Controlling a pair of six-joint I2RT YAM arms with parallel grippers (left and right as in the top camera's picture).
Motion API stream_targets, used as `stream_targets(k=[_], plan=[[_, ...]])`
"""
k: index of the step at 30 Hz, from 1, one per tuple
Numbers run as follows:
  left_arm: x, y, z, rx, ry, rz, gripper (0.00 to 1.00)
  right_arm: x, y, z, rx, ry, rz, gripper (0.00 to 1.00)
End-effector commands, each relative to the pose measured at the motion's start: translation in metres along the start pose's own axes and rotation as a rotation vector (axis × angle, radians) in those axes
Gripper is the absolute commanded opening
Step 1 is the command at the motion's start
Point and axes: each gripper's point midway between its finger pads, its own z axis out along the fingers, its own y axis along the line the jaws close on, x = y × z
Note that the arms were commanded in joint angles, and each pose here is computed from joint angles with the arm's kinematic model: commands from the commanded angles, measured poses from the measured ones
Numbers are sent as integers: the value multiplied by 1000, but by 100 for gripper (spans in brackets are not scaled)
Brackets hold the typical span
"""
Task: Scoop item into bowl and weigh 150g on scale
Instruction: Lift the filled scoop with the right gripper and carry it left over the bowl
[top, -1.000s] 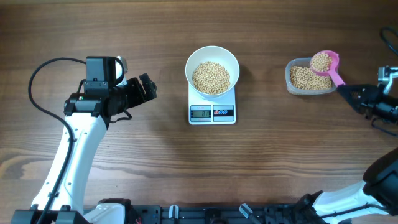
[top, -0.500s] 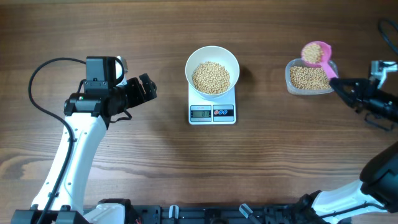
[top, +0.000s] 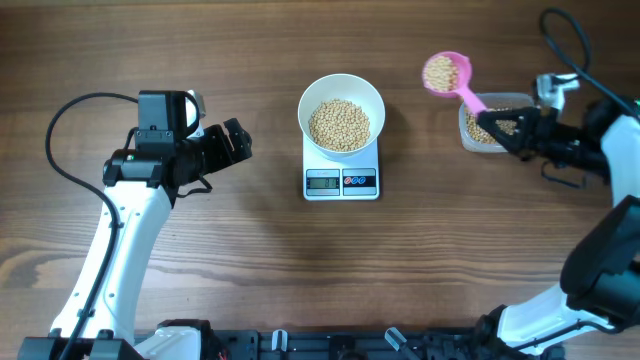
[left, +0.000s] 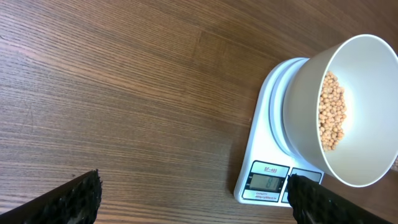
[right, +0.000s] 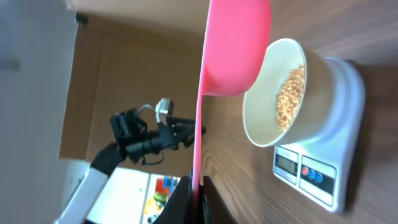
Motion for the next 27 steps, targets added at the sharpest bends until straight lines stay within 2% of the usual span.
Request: stream_targets(k=[1, 4, 9, 13, 18, 23, 27], plan=[[-6, -2, -2, -4, -14, 13, 100, -3, 8, 20, -80, 24, 41, 4], [-6, -2, -2, -4, -14, 13, 100, -4, 6, 36, -76, 75, 71, 4], [-6, -2, -2, -4, -14, 13, 100, 5, -21, 74, 101, 182, 126, 4], [-6, -2, -2, -4, -14, 13, 100, 6, -23, 101, 140, 216, 106, 4], [-6, -2, -2, -4, -14, 13, 100, 6, -13, 127, 142, 236, 16, 5], [-6, -2, -2, -4, -14, 13, 100, -2, -17, 125, 264, 194, -65, 4], [-6, -2, -2, -3, -15, 13, 100, -8, -15, 120, 363, 168, -266, 4]])
